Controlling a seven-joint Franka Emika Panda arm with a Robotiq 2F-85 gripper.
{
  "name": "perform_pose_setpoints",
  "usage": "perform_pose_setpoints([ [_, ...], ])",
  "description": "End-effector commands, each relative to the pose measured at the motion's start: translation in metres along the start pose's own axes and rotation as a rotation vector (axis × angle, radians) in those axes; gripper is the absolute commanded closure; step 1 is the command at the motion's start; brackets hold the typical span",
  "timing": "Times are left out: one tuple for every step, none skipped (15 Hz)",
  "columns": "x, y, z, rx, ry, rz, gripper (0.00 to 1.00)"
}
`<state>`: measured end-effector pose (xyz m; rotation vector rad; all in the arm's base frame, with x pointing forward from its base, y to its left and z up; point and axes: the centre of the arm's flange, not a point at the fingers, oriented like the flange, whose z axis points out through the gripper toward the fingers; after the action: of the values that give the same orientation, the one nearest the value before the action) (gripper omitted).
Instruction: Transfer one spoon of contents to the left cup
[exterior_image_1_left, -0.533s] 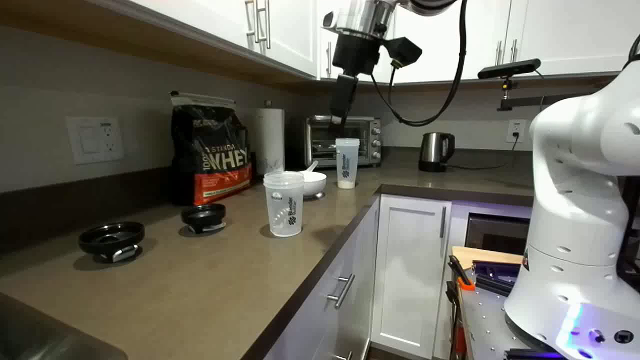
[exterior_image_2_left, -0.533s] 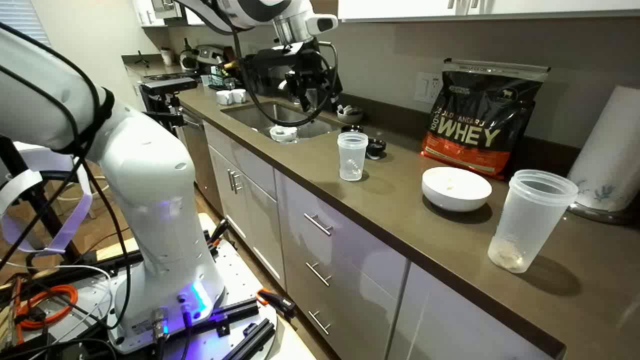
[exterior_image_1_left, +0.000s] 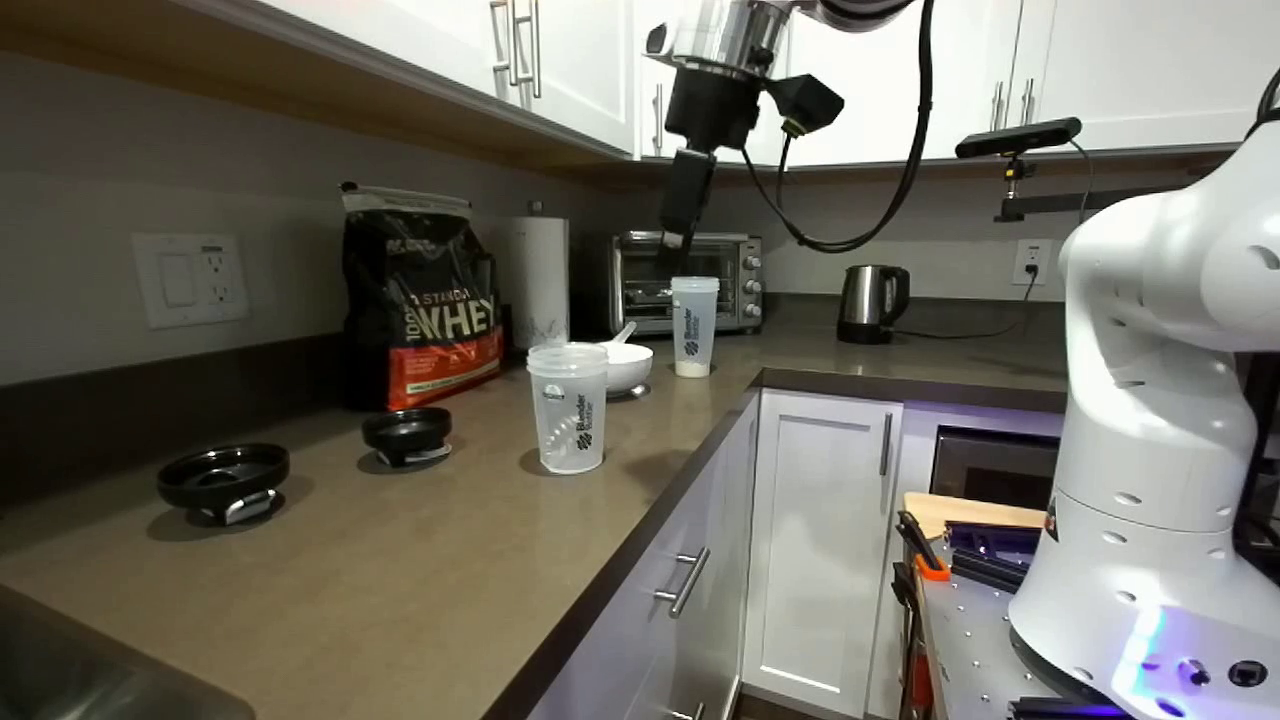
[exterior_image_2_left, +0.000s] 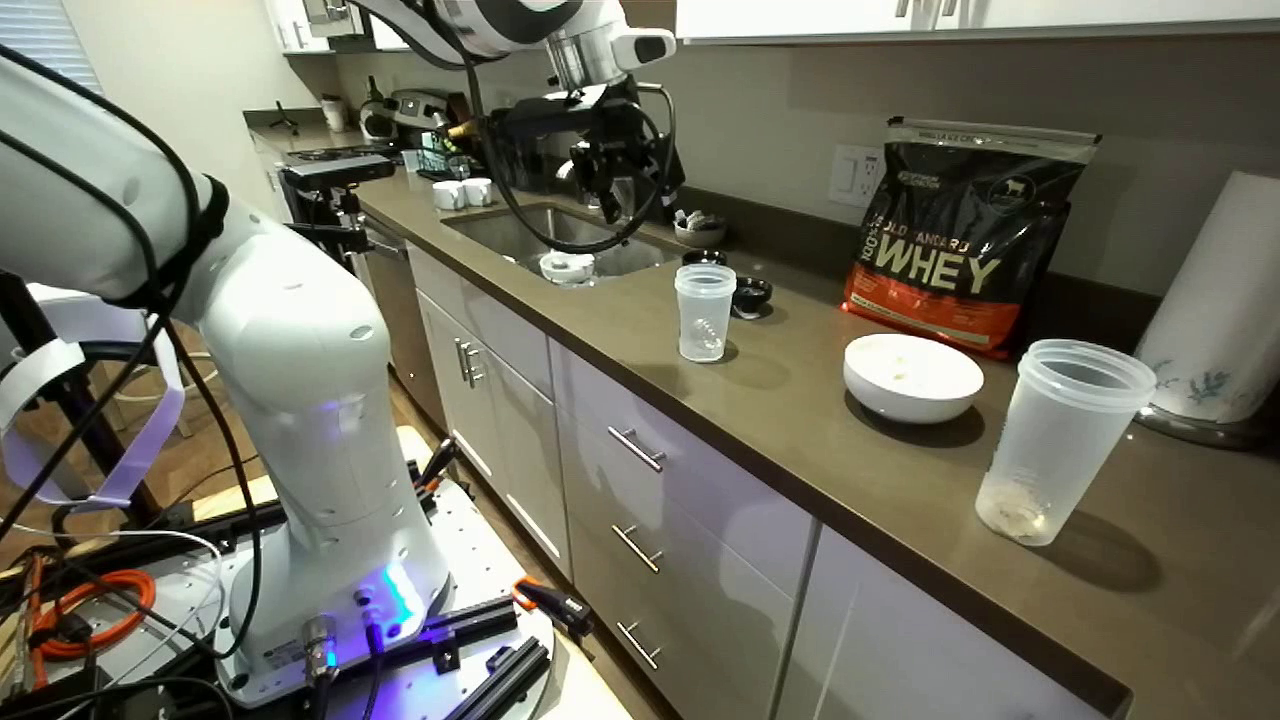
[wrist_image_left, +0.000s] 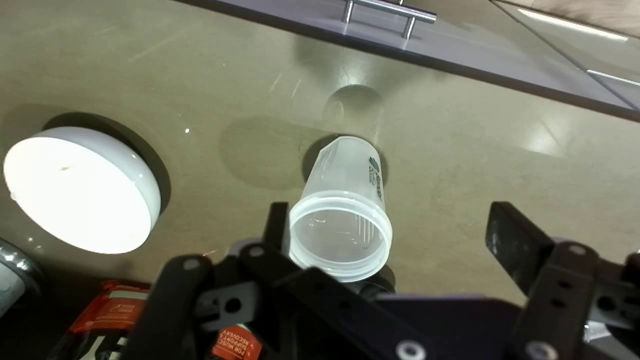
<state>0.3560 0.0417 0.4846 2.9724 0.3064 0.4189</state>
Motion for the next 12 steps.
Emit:
perform_pose_setpoints([
  [0.0, 0.0, 0.0, 0.0, 0.0, 0.0, 0.0],
  [0.0, 0.0, 0.0, 0.0, 0.0, 0.0, 0.0],
  [0.004, 0.009, 0.002, -0.015, 0.0, 0.01, 0.0],
  [0.008, 0.018, 0.004, -0.026, 0.0, 0.022, 0.0],
  [0.012, 0.027, 0.005, -0.031, 0.0, 0.036, 0.0],
  [0.018, 0.042, 0.006, -0.042, 0.0, 0.056, 0.0],
  [0.022, 0.055, 0.007, -0.051, 0.003, 0.077, 0.0],
  [0.028, 0.073, 0.007, -0.064, 0.007, 0.102, 0.0],
  [0.033, 0.088, 0.006, -0.069, 0.016, 0.125, 0.0],
  [0.038, 0.104, 0.005, -0.079, 0.022, 0.152, 0.0],
  [0.044, 0.117, 0.007, -0.089, 0.029, 0.173, 0.0],
  [0.049, 0.129, 0.008, -0.088, 0.034, 0.192, 0.0],
])
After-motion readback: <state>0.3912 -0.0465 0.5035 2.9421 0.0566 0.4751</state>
